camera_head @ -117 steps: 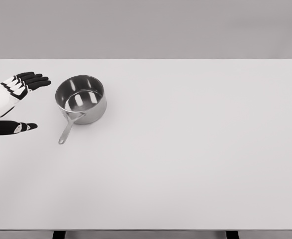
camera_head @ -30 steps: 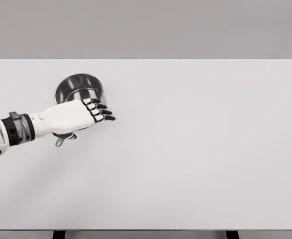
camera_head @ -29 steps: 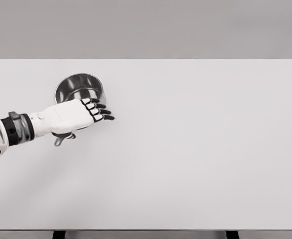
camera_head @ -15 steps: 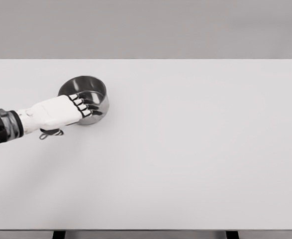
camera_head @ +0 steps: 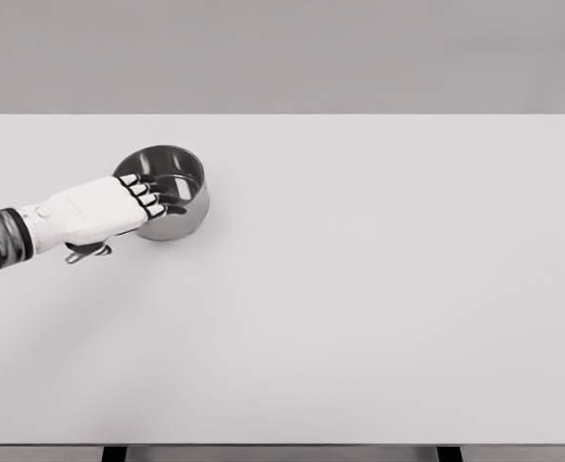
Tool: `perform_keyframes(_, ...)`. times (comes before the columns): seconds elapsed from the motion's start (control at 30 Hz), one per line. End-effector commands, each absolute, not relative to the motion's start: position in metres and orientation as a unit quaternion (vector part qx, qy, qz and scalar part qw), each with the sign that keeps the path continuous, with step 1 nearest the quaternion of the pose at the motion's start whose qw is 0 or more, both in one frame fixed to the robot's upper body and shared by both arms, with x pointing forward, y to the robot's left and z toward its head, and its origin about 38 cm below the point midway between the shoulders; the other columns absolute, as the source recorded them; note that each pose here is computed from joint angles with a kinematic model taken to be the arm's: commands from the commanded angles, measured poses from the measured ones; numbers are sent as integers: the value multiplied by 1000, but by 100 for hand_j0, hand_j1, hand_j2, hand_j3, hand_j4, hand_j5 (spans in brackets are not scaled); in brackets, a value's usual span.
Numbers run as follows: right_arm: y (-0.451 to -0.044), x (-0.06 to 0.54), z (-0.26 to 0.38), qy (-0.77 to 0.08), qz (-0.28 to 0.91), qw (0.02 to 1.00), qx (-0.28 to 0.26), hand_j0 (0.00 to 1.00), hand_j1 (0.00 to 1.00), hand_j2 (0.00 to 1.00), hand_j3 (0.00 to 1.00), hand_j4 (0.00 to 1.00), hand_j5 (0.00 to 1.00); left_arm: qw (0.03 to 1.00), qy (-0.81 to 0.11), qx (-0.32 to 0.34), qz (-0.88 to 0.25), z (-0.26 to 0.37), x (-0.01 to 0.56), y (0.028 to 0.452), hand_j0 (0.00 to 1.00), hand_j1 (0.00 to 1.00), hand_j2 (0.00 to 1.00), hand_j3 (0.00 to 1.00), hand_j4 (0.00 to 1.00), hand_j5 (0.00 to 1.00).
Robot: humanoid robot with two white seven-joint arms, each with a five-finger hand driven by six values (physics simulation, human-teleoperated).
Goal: Rotate pot handle
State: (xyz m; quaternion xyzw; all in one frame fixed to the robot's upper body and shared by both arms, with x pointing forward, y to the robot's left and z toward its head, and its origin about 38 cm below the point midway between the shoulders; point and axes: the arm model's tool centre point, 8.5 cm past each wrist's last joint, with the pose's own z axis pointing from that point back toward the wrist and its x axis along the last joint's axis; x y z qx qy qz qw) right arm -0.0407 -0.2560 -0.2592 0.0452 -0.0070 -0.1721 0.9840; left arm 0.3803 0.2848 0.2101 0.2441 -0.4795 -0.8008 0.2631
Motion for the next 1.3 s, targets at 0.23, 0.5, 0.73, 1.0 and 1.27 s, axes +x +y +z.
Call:
perform_keyframes(0.23, -256, -41, -259, -7, -172, 984, 45, 100, 100, 100, 100, 100, 100, 273, -472, 255, -798, 214, 382, 297, 100, 100, 100, 100, 100, 100)
perform_keyframes(0.5, -256, -41, -259, -8, -172, 984, 45, 100, 100, 100, 100, 100, 100, 282, -470, 269, -792, 219, 385, 307, 100, 100, 100, 100, 100, 100)
perform_keyframes(0.73, -256, -41, -259, -7, -172, 984, 45, 100, 100, 100, 100, 100, 100, 296, -465, 273, -789, 217, 390, 317, 100, 100, 100, 100, 100, 100)
perform_keyframes(1.0, -256, -41, -259, -7, -172, 984, 45, 100, 100, 100, 100, 100, 100, 308, -462, 281, -783, 218, 394, 326, 100, 100, 100, 100, 100, 100)
perform_keyframes(1.27, -256, -41, -259, -7, -172, 984, 45, 100, 100, 100, 100, 100, 100, 320, -457, 288, -778, 219, 398, 337, 100, 100, 100, 100, 100, 100)
